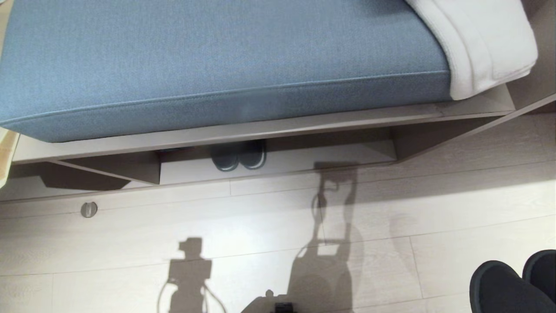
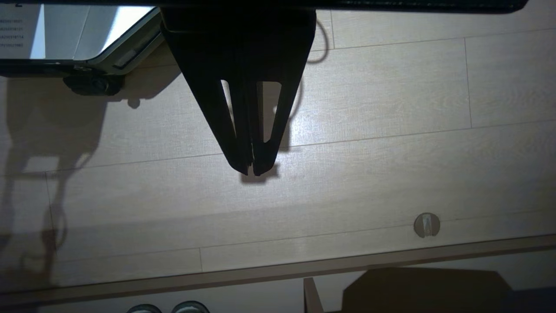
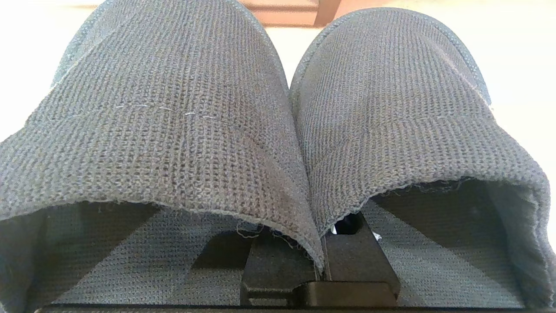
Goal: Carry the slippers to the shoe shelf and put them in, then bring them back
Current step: Place the slippers on the floor
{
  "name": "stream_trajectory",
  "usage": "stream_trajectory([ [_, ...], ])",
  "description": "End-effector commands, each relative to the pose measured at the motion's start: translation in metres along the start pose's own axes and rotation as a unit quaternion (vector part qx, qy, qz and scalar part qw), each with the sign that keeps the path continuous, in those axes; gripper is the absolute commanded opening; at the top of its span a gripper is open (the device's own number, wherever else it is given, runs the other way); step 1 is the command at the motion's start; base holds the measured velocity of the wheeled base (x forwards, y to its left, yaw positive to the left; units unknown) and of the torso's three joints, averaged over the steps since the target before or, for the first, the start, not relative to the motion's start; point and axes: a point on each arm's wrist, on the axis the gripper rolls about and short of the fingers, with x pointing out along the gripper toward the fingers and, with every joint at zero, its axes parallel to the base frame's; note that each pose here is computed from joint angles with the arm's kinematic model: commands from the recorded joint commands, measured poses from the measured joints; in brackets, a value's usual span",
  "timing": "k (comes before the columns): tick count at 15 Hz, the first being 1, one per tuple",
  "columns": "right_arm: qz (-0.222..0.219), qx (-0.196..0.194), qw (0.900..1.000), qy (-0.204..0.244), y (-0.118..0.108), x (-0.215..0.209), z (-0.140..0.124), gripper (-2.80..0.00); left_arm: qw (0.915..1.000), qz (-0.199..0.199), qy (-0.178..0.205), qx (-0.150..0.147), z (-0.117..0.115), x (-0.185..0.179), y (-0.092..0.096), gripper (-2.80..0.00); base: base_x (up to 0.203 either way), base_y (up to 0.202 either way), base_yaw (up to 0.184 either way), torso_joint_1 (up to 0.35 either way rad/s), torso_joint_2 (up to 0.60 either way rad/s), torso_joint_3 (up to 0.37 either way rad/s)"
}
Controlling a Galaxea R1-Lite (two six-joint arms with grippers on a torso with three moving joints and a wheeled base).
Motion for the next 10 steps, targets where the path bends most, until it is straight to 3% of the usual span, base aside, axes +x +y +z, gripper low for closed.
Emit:
stream_trajectory([
  [1, 0.0, 0.008, 1.0, 0.001, 0.0, 0.0002, -0.0001, -2.8, 1.0, 0.0, 0.0, 0.0, 0.0001, 0.0, 0.0, -2.8, 0.0, 0.0, 0.0, 0.002, 0.01, 0.21],
  [10, -0.002, 0.014, 1.0, 0.001, -0.0001, 0.0002, -0.0001, -2.8, 1.0, 0.001, 0.0, -0.001, 0.0, 0.0, 0.0, -2.8, 0.0, 0.0, 0.0, 0.003, 0.0, 0.201],
])
